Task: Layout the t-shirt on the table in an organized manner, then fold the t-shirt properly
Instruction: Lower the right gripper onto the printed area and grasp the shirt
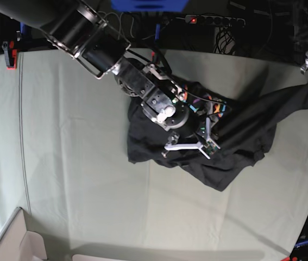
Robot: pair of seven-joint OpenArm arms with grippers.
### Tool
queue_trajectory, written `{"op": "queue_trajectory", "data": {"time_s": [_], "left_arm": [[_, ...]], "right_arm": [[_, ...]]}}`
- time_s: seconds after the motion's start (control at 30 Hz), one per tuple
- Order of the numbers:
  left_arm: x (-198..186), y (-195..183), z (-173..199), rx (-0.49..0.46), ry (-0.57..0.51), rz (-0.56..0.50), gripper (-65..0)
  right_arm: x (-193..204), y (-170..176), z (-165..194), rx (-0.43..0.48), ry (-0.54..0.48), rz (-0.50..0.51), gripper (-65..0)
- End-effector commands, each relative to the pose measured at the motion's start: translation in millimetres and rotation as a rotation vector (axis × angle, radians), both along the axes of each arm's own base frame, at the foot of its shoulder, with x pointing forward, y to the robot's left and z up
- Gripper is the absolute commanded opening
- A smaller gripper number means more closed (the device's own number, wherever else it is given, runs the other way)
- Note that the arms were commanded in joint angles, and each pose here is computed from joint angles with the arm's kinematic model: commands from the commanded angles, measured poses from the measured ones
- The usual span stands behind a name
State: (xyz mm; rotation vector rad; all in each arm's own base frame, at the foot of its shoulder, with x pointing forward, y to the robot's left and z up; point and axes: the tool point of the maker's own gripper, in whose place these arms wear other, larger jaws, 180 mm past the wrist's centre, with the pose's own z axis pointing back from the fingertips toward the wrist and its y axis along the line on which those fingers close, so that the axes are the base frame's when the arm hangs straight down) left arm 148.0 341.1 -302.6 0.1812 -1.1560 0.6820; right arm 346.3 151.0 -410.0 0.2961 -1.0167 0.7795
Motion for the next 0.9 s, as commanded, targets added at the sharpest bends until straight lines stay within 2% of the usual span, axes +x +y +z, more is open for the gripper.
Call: {"op": "queue_trajectory", "data": {"time_s": [0.0, 0.17, 0.33, 0.87], "left_arm": [[-3, 12, 17, 0.046, -0.035, 0.022, -64.8], [-16, 34, 27, 0.060, -0.056, 0.087, -64.8], [-15, 35, 29, 0.065, -0.058, 0.082, -64.8], [-8, 34, 31, 0.058, -0.084, 0.087, -64.8]], "right_arm": [[13, 8, 19, 0.034, -0.049, 0.006, -32.7], [14, 6, 17, 0.036, -0.050, 0.002, -32.7], [17, 7, 22, 0.055, -0.075, 0.004, -32.7], [-1, 1, -27, -0.021, 0.026, 0.005, -33.5]]}}
